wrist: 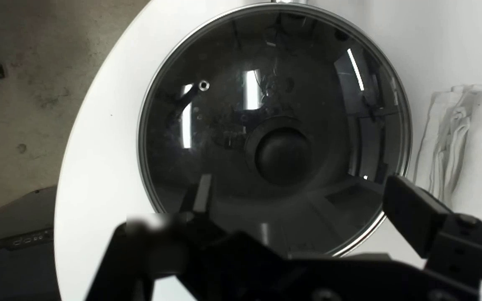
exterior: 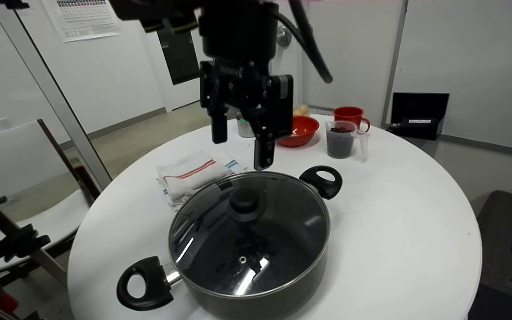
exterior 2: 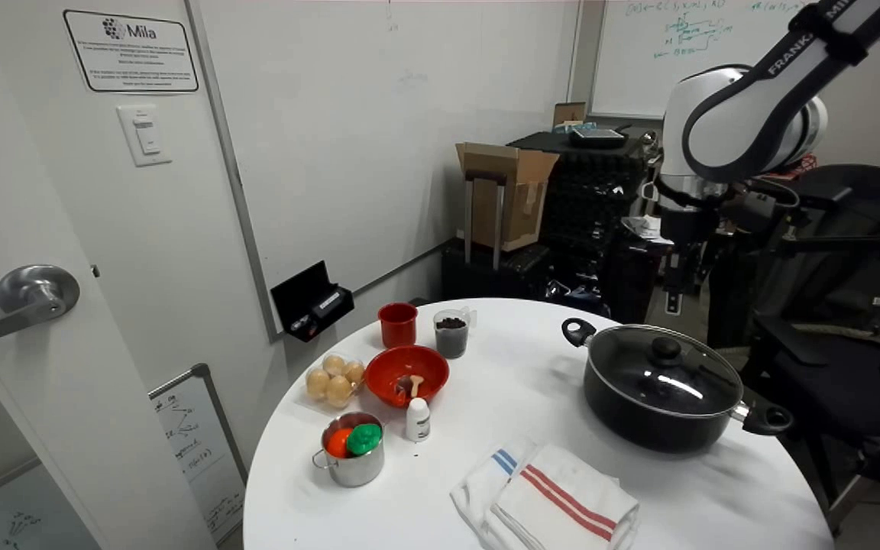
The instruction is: Take the lid off the pot and place it on top of the towels
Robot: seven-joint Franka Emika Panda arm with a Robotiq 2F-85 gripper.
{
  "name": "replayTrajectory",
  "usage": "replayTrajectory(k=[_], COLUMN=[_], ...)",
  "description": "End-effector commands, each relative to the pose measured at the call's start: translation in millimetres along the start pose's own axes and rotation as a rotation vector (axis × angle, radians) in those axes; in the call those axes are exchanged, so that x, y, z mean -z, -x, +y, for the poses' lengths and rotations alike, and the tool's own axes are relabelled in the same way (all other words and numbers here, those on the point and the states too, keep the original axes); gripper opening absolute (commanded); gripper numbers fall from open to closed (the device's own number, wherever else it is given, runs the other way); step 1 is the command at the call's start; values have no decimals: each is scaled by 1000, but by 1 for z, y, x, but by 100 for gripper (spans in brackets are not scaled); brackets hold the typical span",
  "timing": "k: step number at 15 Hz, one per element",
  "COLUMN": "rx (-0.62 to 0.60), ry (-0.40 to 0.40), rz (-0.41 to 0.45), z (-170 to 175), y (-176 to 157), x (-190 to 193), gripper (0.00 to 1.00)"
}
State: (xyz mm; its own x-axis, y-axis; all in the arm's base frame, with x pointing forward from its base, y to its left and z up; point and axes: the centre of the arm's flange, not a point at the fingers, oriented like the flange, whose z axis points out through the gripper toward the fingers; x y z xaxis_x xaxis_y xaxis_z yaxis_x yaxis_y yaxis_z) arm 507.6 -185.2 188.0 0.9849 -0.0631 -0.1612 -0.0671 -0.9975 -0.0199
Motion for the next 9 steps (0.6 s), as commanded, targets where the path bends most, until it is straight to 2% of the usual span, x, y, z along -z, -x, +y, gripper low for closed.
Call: replayTrajectory(k=[1, 9], rx=[-10, -36], ry=[-15, -48], rz=[-50, -124], z=[-2, -4], y=[-20, -26], x=[-24, -80], gripper=[100, 100])
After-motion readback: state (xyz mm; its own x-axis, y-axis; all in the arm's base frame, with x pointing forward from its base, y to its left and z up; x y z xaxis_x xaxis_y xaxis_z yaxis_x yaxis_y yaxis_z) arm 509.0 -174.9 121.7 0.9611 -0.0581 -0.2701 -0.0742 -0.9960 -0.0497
